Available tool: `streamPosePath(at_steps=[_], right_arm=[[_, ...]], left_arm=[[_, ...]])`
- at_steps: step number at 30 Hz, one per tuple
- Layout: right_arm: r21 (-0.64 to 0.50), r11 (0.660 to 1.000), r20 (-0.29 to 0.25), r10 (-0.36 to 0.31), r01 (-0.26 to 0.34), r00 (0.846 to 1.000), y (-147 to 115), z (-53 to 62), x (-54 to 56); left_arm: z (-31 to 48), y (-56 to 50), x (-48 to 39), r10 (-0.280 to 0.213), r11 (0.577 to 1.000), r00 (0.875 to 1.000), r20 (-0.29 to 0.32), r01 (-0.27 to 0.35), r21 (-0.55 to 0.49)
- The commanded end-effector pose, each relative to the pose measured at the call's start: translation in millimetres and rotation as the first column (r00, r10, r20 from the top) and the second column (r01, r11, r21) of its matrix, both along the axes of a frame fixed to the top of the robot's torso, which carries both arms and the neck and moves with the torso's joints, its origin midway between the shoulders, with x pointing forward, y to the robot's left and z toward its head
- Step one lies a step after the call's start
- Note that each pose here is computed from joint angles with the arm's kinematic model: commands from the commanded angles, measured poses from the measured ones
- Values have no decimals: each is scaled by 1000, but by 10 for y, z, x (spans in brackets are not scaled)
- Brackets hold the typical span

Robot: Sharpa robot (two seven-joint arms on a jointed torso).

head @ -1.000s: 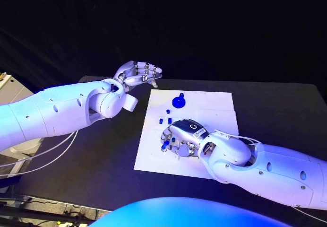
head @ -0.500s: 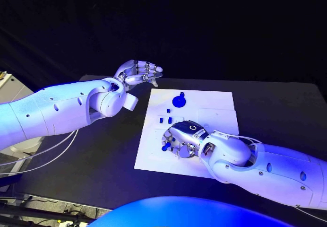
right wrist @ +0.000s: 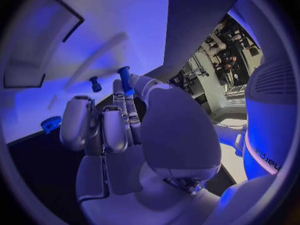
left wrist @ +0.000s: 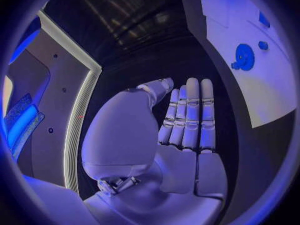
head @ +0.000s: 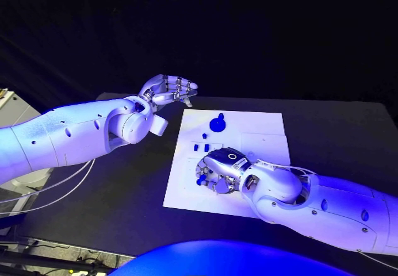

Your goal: Assemble the parts on the task board

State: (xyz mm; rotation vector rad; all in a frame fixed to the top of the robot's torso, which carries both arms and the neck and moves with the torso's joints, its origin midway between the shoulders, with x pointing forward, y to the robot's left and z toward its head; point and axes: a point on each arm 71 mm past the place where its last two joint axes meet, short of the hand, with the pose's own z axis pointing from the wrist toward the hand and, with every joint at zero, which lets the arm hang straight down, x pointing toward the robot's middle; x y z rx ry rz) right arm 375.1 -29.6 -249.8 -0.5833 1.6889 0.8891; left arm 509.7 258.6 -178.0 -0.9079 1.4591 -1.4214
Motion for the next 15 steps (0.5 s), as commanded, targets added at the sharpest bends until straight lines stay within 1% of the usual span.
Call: streamPosePath(at_steps=[1, 6, 15], right_arm=[[-31, 999, -17, 10, -10, 1000, 9, -44, -16], [-21, 1000, -30, 9, -10, 1000, 19, -43, -20], [-10, 1000, -28, -7, 7, 1000, 6, -38, -6]], left_arm=[[7, -29, -5, -19, 1000, 1000, 1, 19, -8], [8, -25, -7, -17, 1000, 1000, 0, 17, -6], [7, -34, -10, -20, 1000, 1000, -3, 20, -7]])
